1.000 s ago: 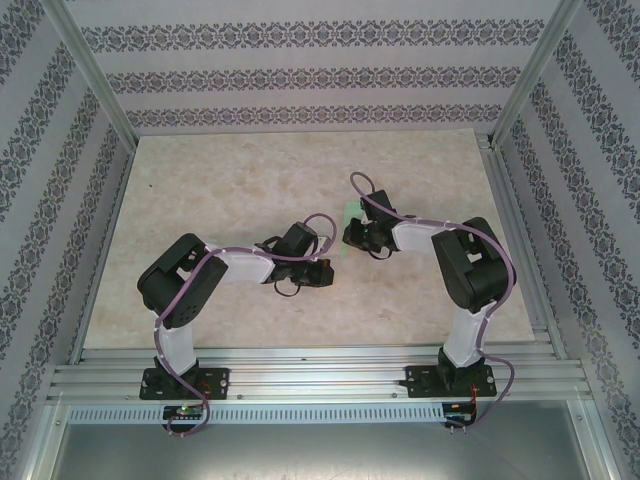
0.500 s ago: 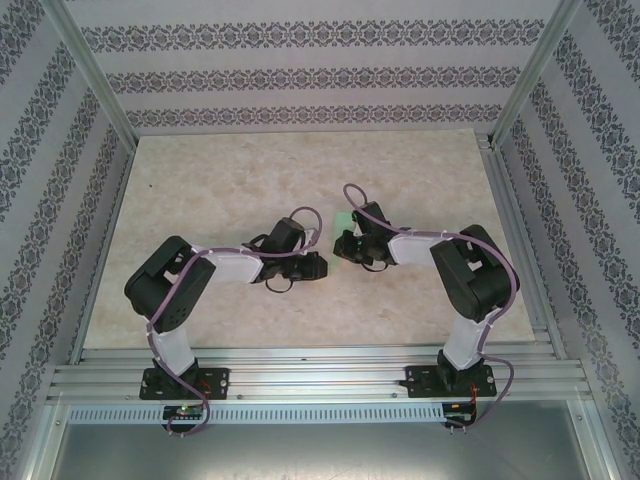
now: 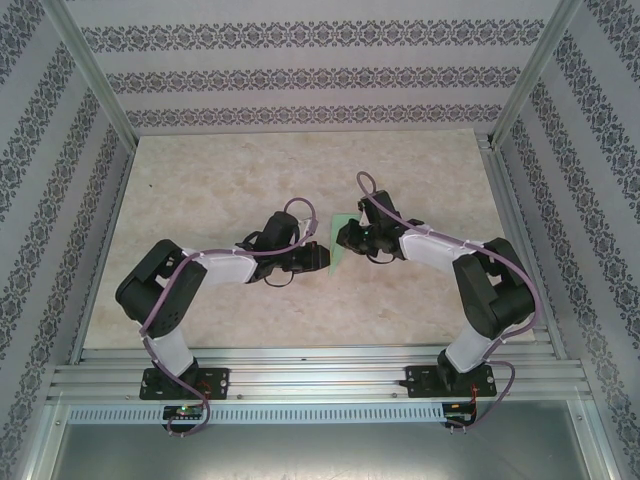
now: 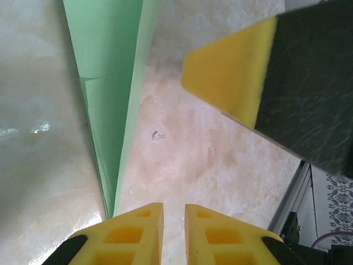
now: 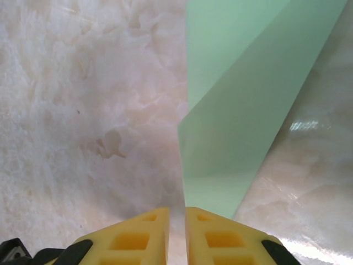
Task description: Fold a paper plane with a square sheet of paper (fold left side to right side)
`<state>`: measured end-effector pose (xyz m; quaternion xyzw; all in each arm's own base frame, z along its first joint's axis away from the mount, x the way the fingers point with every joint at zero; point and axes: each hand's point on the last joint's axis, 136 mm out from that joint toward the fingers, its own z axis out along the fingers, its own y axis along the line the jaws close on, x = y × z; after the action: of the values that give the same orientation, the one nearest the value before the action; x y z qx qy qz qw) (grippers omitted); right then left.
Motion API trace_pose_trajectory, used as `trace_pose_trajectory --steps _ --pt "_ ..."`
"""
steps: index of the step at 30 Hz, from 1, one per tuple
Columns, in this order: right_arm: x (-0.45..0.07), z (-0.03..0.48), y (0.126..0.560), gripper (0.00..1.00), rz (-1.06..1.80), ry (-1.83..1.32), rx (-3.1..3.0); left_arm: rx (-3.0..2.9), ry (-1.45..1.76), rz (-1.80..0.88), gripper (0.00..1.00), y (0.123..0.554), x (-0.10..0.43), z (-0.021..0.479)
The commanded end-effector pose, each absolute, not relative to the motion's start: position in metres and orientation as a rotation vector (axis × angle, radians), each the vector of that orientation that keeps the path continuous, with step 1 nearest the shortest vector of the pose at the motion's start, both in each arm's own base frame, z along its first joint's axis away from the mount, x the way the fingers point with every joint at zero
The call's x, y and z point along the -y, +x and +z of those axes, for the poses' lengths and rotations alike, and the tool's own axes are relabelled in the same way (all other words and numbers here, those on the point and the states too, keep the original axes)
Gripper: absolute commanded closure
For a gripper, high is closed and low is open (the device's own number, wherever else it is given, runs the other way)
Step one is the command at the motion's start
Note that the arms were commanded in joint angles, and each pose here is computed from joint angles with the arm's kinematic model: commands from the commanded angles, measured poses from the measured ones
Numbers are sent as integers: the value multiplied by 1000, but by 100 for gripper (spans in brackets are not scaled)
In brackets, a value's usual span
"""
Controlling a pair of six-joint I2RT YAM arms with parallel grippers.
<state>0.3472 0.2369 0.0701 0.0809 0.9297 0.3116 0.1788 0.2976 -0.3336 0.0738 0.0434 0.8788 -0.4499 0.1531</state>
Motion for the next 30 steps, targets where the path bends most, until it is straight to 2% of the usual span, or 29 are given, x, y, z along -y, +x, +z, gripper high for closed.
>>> trace_pose_trajectory --steps 1,6,15,23,30 --pt "-236 71 358 84 869 208 -2630 -2464 131 -1375 81 301 342 83" --pt "-243 61 374 84 863 192 -2641 -2467 134 -1377 80 302 344 83" --pt "-242 42 384 84 828 201 -2667 -2520 186 -1381 72 302 361 64" --pt "-240 45 376 84 850 198 -2667 -2604 161 -1230 72 306 350 33" --pt "-239 49 347 85 878 223 -2690 -2674 159 -1162 72 298 342 9"
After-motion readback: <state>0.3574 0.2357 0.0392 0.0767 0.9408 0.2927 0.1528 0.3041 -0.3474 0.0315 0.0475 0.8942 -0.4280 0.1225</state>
